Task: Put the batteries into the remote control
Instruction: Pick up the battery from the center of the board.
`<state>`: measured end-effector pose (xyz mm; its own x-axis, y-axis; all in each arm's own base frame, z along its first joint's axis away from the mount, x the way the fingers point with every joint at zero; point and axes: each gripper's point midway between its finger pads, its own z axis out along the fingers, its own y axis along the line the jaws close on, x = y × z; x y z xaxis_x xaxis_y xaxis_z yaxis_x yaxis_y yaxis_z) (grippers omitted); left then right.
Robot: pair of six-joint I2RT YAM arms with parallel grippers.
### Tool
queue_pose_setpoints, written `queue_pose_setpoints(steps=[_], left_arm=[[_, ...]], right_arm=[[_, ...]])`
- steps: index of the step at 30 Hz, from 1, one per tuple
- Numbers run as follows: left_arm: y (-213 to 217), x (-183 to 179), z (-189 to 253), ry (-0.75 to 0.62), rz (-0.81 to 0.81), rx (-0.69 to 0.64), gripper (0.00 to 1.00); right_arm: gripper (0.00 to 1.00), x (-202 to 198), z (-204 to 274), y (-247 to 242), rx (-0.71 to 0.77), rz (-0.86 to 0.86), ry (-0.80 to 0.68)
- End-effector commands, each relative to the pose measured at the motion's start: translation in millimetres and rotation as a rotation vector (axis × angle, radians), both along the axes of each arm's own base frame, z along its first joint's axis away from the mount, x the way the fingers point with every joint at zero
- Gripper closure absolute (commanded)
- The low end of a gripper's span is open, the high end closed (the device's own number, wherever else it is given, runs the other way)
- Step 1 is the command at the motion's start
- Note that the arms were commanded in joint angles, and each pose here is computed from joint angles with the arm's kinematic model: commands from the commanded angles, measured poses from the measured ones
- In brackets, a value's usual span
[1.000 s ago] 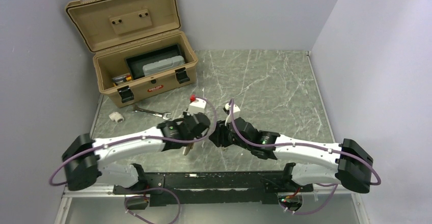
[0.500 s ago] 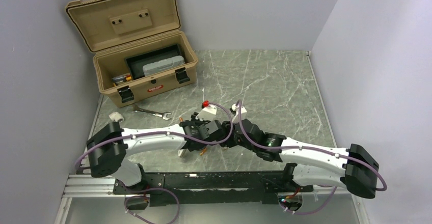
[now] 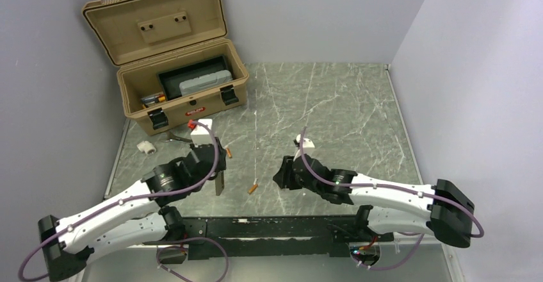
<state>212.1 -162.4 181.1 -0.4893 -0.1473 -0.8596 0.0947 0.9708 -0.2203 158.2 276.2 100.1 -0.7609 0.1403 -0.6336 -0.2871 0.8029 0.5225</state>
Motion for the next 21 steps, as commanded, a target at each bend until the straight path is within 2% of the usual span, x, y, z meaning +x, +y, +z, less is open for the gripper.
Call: queue_pose_setpoints(steps=[1, 5, 11, 21], left_arm=[[-13.3, -5.1, 22.8, -0.037, -0.071, -0.156, 1.00], [-9.9, -10.0, 32.3, -0.062, -0.083, -0.209, 1.00], [-7.4, -13.9, 31.8, -0.075, -0.099, -0.238, 1.00], [17.1, -27.2, 56.1, -0.135, -0.098, -0.277, 1.00]], right_arm=[[0.57, -2.7, 3.7, 21.7, 0.028, -0.055, 0.080], [0.56, -7.1, -2.4, 40.2, 0.040, -0.036, 0.142], [0.55, -16.1, -4.9, 60.1, -0.009, -0.035, 0.160], [0.54, -17.0, -39.0, 80.6, -0.206, -0.129, 0.229]])
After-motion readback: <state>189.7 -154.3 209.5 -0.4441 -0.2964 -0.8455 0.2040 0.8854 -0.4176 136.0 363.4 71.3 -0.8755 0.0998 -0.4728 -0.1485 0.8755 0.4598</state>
